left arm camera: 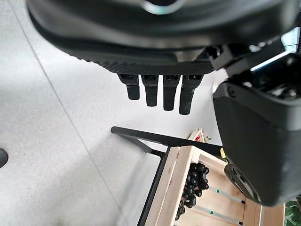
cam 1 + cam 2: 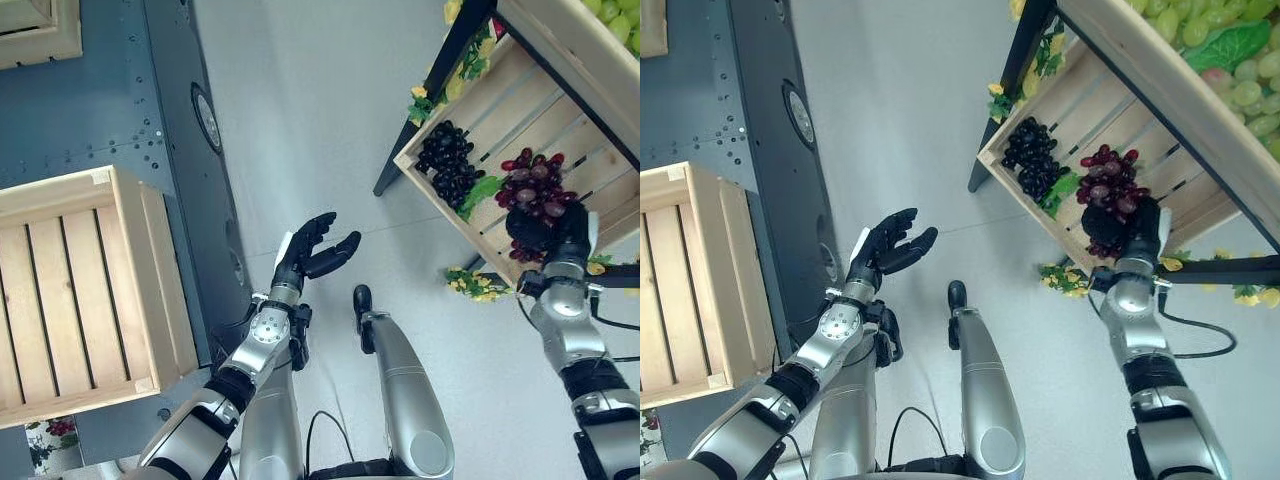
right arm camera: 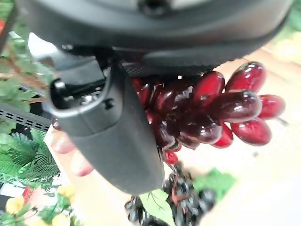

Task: Pick up the fruits from the basket on one side to the basket on the other side

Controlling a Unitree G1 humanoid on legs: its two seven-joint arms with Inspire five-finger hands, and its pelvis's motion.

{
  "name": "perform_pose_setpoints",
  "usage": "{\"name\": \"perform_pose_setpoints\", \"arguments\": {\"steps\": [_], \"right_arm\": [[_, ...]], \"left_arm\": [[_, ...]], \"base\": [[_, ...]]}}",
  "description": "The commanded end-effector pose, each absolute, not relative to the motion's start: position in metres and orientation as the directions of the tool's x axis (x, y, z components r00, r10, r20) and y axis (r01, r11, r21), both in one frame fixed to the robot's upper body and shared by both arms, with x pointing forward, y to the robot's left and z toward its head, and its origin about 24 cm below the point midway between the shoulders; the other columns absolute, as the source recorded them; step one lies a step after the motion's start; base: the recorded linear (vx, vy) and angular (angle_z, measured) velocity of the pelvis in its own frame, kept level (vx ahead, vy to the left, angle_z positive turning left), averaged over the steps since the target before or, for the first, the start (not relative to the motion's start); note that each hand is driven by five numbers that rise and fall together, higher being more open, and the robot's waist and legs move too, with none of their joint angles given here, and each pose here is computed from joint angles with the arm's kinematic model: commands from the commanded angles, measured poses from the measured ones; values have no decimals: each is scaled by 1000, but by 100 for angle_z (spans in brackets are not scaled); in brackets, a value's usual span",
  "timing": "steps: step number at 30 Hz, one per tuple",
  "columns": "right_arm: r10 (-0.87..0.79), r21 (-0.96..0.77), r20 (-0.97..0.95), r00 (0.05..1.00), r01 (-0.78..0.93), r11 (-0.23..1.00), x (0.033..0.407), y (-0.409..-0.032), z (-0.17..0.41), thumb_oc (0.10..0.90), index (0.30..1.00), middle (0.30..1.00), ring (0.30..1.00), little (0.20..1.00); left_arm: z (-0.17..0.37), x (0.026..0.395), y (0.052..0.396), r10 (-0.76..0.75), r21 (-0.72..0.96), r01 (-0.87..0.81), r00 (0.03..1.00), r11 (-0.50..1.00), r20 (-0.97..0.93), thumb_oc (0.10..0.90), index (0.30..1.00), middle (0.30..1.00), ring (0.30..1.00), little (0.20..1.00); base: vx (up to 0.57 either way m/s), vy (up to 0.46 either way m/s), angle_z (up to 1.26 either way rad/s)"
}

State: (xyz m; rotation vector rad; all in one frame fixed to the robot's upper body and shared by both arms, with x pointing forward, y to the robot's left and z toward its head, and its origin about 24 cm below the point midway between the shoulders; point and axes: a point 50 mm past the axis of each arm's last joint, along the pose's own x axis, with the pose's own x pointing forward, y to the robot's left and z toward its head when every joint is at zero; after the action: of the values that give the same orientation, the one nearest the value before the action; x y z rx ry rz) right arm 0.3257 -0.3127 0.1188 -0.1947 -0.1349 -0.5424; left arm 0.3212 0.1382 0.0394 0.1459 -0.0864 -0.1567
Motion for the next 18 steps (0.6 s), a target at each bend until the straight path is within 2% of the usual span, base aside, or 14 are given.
{"name": "perform_pose_setpoints", "arguments": {"steps": [1,9,18], "right_arm": [[-621,-101,398,675,706,701,315,-364,197,400,300,300,300,300],[-703,-152,359,613,782,604,316,-388,221,400,300,300,300,300],[-732,-188,313,605,795,576,318,-398,227,400,300,300,300,300]], "left_arm": [[66,313,122,-263,103,246,936,964,233,800,900,900,900,900],[63,308,136,-289,126,266,929,956,230,800,900,900,900,900],[65,309,142,-293,122,271,927,955,233,800,900,900,900,900]], "base": [[18,-104,10],[5,-45,4],[-2,-2,3]]}}
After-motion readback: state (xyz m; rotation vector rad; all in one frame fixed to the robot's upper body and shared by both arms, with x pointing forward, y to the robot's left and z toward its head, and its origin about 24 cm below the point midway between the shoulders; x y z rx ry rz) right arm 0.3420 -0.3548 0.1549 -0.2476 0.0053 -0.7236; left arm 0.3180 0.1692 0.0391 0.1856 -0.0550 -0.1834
